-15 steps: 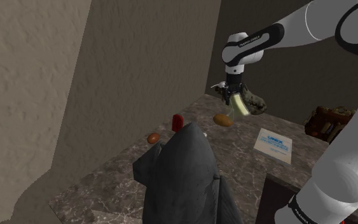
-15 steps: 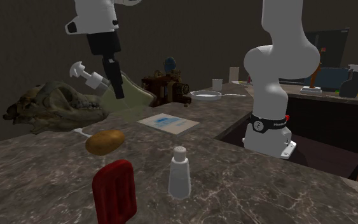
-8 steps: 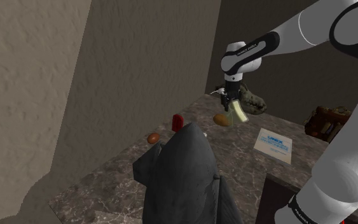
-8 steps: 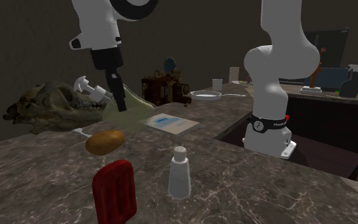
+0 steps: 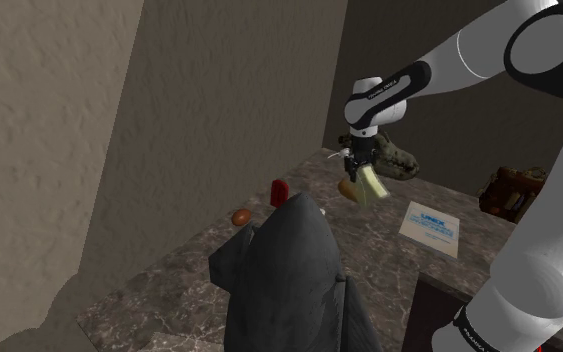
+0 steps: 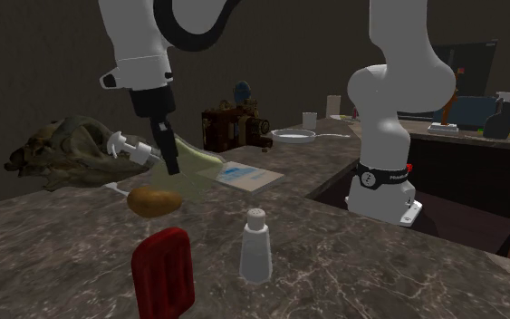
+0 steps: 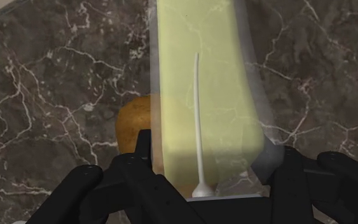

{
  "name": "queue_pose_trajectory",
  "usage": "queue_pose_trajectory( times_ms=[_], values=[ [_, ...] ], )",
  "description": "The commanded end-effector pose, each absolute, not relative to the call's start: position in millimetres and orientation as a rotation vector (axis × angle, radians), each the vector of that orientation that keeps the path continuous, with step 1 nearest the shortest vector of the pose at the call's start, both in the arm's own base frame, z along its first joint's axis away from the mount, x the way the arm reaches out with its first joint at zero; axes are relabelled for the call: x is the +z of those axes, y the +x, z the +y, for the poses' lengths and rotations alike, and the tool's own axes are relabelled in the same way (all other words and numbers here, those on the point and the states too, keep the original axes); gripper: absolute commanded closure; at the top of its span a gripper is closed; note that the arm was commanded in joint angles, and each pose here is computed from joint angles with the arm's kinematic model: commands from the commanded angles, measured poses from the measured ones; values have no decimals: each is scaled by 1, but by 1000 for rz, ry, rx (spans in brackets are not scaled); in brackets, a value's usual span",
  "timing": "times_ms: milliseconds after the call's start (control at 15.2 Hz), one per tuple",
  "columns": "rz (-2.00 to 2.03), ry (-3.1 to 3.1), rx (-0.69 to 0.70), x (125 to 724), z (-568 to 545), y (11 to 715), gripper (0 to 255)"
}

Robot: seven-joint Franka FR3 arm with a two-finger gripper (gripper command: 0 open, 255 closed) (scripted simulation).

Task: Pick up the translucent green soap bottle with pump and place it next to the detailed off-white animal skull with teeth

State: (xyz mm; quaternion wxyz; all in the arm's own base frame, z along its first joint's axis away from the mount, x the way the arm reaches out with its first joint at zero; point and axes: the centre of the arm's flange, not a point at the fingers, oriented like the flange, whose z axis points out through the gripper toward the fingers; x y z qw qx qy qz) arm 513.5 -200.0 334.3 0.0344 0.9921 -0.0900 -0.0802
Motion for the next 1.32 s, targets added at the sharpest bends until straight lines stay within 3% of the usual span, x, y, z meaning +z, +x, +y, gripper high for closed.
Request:
queue_pose_trajectory(
  times_ms=[0,330,396,726,990,1254],
  values=[
    [-279,3051,-257,329,-201,512,255],
    [-279,3051,-257,329,-201,512,255],
    [-278,3051,-257,328,-201,512,0],
    [-279,3051,-257,329,-201,512,0],
    [-279,3051,-257,378,-198,520,0],
    [-279,3051,-257,378,-198,520,0]
  ],
)
